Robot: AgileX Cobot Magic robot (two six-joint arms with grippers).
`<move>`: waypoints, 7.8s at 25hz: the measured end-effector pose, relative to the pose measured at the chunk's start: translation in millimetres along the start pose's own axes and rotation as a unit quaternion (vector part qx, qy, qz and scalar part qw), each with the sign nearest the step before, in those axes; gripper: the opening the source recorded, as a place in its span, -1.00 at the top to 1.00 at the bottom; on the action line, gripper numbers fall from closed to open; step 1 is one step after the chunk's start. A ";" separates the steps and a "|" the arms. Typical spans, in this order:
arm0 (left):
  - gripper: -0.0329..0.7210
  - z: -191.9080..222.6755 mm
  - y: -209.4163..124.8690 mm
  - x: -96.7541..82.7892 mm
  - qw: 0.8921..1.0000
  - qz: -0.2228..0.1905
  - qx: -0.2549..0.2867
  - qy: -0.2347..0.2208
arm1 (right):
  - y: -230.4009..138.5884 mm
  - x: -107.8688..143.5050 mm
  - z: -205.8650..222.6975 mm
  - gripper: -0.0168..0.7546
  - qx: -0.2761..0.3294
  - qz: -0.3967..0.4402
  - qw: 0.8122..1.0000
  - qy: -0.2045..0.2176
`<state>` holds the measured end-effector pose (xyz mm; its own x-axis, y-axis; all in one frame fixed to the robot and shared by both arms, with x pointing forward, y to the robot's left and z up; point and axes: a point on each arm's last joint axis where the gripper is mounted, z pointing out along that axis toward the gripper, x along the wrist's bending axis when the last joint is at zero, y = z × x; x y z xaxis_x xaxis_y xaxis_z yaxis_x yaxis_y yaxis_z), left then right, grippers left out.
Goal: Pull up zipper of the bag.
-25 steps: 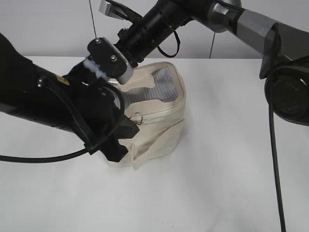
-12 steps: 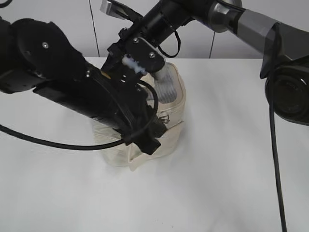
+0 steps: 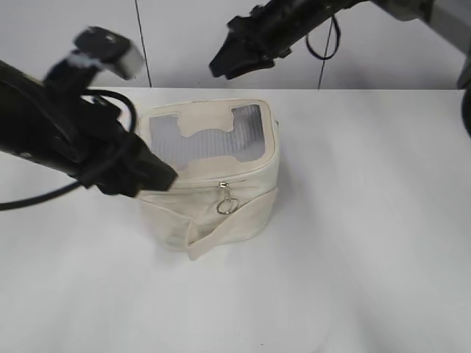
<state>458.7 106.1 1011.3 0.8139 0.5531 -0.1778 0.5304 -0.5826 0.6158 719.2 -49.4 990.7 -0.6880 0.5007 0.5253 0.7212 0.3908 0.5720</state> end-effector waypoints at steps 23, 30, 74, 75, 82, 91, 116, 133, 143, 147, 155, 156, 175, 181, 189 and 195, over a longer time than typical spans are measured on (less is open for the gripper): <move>-0.13 23.5 123.8 134.8 0.994 0.028 -0.084 -0.065 | -189.7 -4.5 -122.9 0.24 -0.205 0.076 0.967 -0.132; -0.14 62.4 140.5 130.3 0.989 0.068 -0.058 -0.115 | -200.7 -5.7 -114.1 0.24 -0.214 0.069 0.966 -0.130; 0.78 94.6 125.5 133.4 0.990 0.078 -0.002 -0.115 | -192.0 -7.9 -44.6 0.00 -0.109 -0.030 0.982 -0.149; 0.78 94.5 125.4 133.3 0.990 0.078 -0.002 -0.115 | -190.5 -8.7 -42.0 0.00 -0.107 -0.032 0.982 -0.151; 0.78 94.3 124.7 134.7 0.991 0.080 0.001 -0.112 | -173.7 1.6 -23.3 0.84 -0.091 -0.064 0.976 -0.189; 0.79 94.5 124.7 133.9 0.990 0.079 0.002 -0.114 | -190.9 15.1 -37.7 0.93 -0.063 -0.024 0.974 -0.215; 0.80 100.3 128.1 122.7 0.993 0.047 0.013 -0.106 | -219.0 122.0 -17.7 0.93 -0.026 -0.060 0.992 -0.105; 0.14 70.9 143.3 114.6 0.997 0.002 -0.004 -0.074 | -240.1 139.2 -12.5 -0.19 0.121 0.033 0.989 -0.072; 0.34 -30.3 141.9 71.6 0.999 -0.010 -0.048 -0.014 | -240.2 175.4 -101.8 -0.15 0.078 0.029 0.978 -0.193; 0.34 -85.9 105.5 38.1 0.996 -0.027 -0.084 0.029 | -260.7 195.7 -142.8 -0.15 0.053 0.020 0.976 -0.211; 0.44 -197.0 -43.9 -49.8 0.973 -0.058 -0.186 0.127 | -334.2 216.5 -208.0 -0.14 0.064 -0.029 0.963 -0.262; 0.44 -203.9 -61.5 -56.6 0.969 -0.059 -0.195 0.140 | -342.7 218.2 -214.8 -0.14 0.060 -0.036 0.961 -0.268; 0.45 -209.9 -203.6 -89.2 0.940 -0.087 -0.245 0.220 | -406.0 239.4 -267.8 -0.04 -0.186 -0.127 0.937 -0.266; 0.45 -210.8 -204.0 -89.7 0.938 -0.086 -0.252 0.221 | -405.9 239.5 -267.9 0.02 -0.187 -0.128 0.937 -0.266; 0.45 -210.3 -204.1 -89.5 0.938 -0.086 -0.251 0.221 | -407.5 239.9 -269.0 0.03 -0.194 -0.126 0.935 -0.269; 0.45 -208.7 -202.9 -90.4 0.909 -0.146 -0.254 0.295 | -412.2 242.6 -271.5 0.06 -0.250 -0.045 0.895 -0.368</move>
<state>228.0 298.6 1062.7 0.3077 0.9507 -0.0393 0.4031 -0.0929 0.9104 233.0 -298.7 1053.3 -0.3696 0.9291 0.0107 0.4125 0.1538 0.8979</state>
